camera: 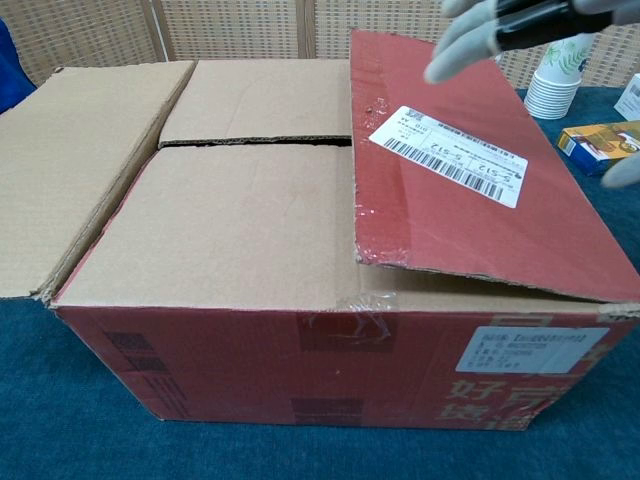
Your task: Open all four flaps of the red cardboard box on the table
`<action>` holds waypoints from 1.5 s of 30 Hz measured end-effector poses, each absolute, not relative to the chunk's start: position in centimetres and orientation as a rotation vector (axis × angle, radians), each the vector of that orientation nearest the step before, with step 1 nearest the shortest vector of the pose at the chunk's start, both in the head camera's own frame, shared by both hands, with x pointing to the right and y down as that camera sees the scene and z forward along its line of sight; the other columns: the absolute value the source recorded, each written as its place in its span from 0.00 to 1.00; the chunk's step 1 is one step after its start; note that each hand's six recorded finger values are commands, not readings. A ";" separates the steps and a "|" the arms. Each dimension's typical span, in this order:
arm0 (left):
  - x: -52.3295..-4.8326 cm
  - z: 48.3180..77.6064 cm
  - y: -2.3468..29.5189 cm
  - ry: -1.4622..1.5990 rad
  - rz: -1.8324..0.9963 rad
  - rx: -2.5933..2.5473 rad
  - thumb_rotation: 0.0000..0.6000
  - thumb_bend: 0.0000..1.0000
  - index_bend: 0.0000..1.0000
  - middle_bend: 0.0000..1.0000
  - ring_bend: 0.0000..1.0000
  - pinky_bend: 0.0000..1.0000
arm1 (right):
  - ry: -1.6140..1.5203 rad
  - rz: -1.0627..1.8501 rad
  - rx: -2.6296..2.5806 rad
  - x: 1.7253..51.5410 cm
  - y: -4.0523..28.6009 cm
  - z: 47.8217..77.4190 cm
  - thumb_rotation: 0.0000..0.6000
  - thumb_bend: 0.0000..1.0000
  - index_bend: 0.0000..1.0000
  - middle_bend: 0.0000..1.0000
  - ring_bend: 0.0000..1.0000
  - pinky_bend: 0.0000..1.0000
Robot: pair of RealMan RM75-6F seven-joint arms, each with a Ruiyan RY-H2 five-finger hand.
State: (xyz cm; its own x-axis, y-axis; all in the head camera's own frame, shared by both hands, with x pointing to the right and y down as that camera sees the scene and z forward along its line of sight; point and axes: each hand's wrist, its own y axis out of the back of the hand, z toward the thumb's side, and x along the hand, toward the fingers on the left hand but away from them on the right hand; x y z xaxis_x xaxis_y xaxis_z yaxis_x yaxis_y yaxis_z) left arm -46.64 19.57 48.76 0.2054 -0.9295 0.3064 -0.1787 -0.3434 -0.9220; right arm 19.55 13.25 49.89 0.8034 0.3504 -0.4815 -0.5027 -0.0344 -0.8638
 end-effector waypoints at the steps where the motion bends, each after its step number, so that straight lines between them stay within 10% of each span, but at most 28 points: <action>1: -46.7 48.8 19.5 1.052 -1.206 -1.693 0.92 0.00 0.20 0.04 0.00 0.06 | 0.139 0.672 -1.442 18.9 13.3 49.8 0.45 0.20 0.10 0.15 0.00 0.14; 45: -46.2 49.8 18.7 1.063 -1.234 -1.706 0.92 0.00 0.20 0.03 0.00 0.07 | 0.416 0.515 -1.210 8.5 11.6 50.5 0.43 0.24 0.12 0.17 0.00 0.15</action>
